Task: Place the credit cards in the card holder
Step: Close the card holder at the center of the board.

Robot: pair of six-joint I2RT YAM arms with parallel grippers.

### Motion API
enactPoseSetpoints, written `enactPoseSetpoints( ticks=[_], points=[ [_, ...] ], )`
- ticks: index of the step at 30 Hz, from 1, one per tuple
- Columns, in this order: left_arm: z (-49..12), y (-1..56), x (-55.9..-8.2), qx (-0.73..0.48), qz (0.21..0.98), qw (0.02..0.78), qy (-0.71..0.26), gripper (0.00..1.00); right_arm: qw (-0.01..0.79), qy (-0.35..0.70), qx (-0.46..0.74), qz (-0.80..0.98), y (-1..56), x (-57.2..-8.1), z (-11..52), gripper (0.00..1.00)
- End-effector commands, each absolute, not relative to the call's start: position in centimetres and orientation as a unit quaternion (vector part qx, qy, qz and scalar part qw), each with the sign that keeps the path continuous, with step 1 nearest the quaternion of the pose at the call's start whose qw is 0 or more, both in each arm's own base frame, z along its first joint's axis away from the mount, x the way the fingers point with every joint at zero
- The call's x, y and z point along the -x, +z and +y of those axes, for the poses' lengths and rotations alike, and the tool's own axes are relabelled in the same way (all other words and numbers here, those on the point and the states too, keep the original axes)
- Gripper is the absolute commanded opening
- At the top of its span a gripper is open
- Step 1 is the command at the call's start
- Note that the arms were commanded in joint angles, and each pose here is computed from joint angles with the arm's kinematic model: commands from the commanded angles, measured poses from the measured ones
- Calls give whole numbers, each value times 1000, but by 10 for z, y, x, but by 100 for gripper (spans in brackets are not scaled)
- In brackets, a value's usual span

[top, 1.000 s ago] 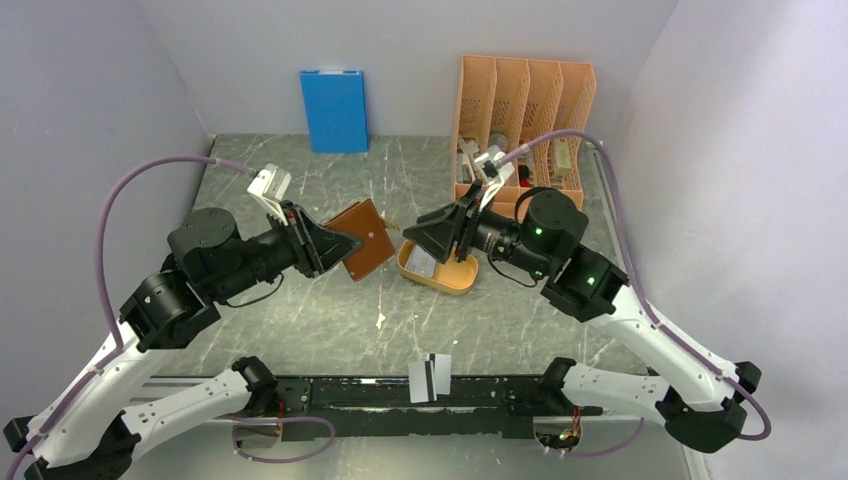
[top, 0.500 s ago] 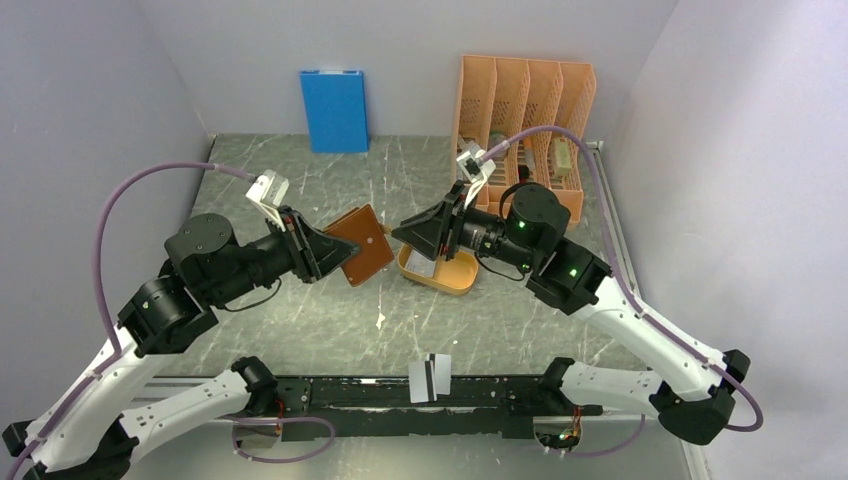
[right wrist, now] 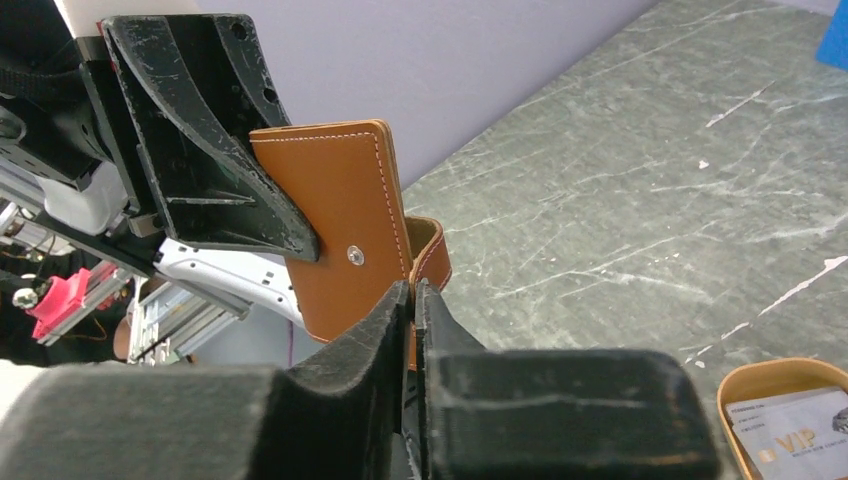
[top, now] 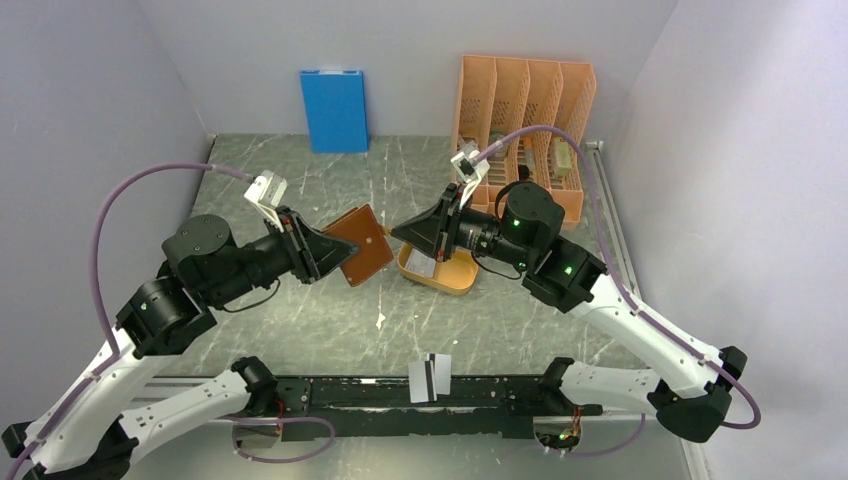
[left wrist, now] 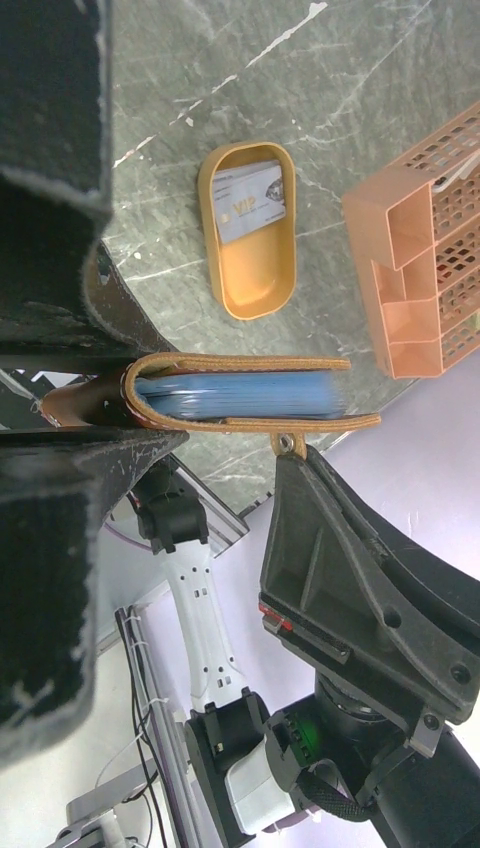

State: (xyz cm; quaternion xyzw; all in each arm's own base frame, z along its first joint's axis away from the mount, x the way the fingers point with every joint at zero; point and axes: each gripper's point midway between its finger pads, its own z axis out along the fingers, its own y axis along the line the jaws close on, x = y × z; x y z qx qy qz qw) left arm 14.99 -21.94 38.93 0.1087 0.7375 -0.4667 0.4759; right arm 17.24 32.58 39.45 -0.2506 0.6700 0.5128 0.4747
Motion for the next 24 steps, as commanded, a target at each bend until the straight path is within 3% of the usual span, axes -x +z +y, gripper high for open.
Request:
enactPoseSetpoints(
  ticks=[1, 4, 24],
  points=[
    [-219, 403, -146, -115, 717, 489, -482, 5, 483, 522, 259, 654, 408, -167, 325, 7],
    [-218, 403, -146, -115, 717, 491, -481, 5, 480, 526, 260, 652, 410, -166, 326, 0],
    [-228, 406, -160, -128, 731, 488, -460, 5, 432, 553, 288, 652, 411, -152, 340, 0]
  ],
)
